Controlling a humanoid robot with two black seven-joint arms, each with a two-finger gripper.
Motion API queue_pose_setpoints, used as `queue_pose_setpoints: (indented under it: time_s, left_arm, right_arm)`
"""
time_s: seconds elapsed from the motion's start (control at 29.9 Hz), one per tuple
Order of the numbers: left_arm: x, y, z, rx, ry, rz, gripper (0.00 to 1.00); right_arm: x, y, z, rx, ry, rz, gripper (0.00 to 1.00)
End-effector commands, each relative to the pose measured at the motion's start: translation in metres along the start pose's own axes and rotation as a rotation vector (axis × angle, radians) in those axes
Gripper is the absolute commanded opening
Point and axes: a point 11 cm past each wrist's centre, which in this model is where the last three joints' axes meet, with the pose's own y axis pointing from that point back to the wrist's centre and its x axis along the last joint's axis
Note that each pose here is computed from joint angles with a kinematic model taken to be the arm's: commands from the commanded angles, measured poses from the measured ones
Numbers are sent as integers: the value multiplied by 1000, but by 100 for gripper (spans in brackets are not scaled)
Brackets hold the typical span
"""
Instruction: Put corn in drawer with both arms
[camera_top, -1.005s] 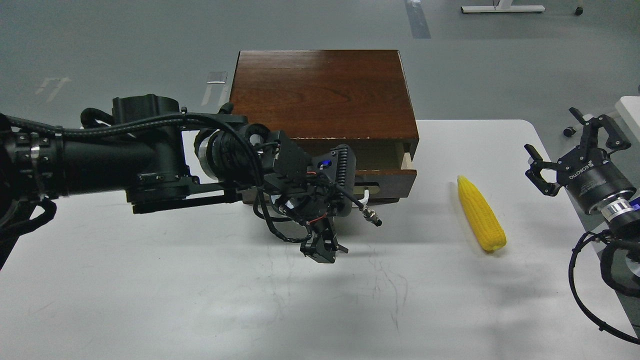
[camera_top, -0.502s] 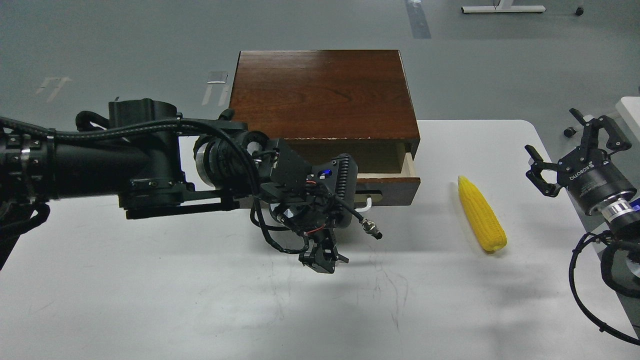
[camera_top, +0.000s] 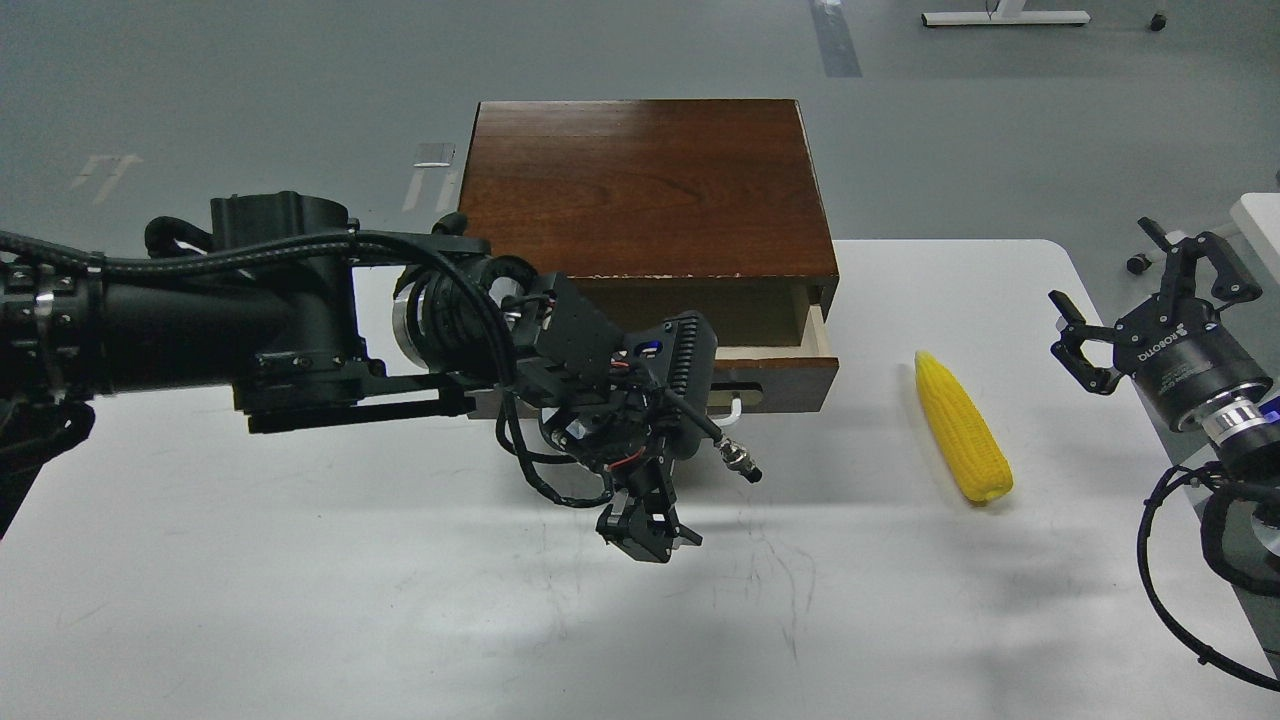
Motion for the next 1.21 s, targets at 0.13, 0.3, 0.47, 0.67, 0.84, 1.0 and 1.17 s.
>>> queue_pose_setpoints:
  time_s: [0.13, 0.3, 0.47, 0.67, 0.84, 1.0, 1.17]
  left_arm:
    - [19, 27, -3, 27, -43, 33, 98]
    - [58, 73, 6, -27, 37, 181, 98]
    - [98, 136, -7, -60, 224, 469, 98]
    - [93, 201, -46, -221, 705, 849, 98]
    - [51, 216, -65, -407, 1098, 1117, 98]
    - [-7, 222, -92, -276, 1349, 1441, 98]
    - [-92, 215, -106, -233, 1697, 1682, 98]
  right_arm:
    - [0, 0, -1, 3, 0, 0, 100]
    - [0, 0, -1, 4, 1, 1, 100]
    - [0, 0, -2, 5, 1, 1, 100]
    - [0, 0, -2, 4, 1, 0, 100]
    - [0, 0, -1, -1, 2, 1, 100]
    - [-1, 1, -3, -12, 27, -11, 100]
    - [-5, 4, -13, -78, 189, -79, 100]
